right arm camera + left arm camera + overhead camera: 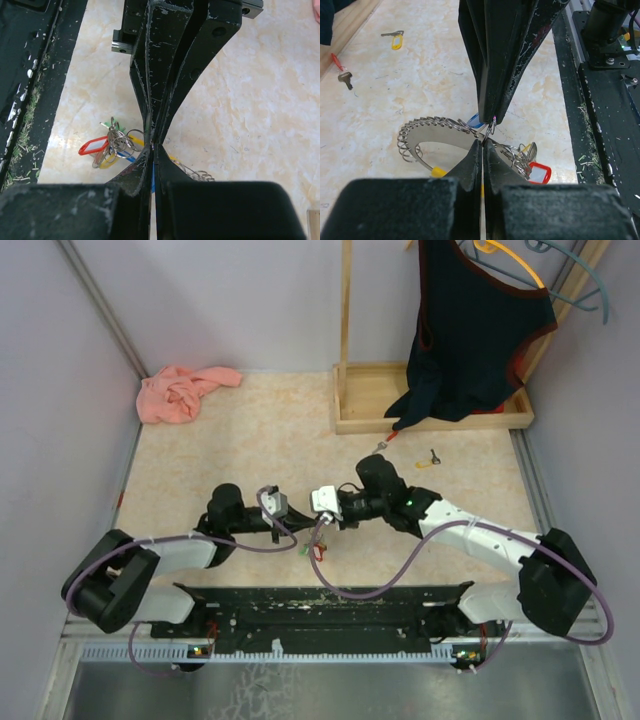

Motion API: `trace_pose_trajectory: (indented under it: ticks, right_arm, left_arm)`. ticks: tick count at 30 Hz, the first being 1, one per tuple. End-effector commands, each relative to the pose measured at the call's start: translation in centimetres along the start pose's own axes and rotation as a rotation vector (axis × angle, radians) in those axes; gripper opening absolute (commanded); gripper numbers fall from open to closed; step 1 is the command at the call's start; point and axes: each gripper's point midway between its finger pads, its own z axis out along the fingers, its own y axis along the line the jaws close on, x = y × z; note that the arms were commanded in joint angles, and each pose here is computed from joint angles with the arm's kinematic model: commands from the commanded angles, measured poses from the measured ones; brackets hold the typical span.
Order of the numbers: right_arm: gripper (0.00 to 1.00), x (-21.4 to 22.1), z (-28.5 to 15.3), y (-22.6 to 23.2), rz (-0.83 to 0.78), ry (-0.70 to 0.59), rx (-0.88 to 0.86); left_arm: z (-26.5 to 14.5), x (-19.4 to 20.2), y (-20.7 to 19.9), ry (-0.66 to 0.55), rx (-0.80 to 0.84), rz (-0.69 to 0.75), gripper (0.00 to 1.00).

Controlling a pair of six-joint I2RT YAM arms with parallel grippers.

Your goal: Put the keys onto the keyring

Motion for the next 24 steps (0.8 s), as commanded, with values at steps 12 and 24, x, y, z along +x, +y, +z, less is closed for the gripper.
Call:
trace_pose_trajectory:
  ticks: [12, 24]
  right_arm:
    - [0.00, -0.5, -0.4, -0.2, 0.098, -0.041, 0.098]
    - [0.09, 1.5, 1.6, 2.2, 0.231, -0.057, 0.043]
  left_arm:
    - [-1.4, -0.9, 1.4, -0.064, -0.182, -0.033, 0.00]
    - [-1.7, -0.5, 1.2, -0.108, -0.203, -0.006, 0.00]
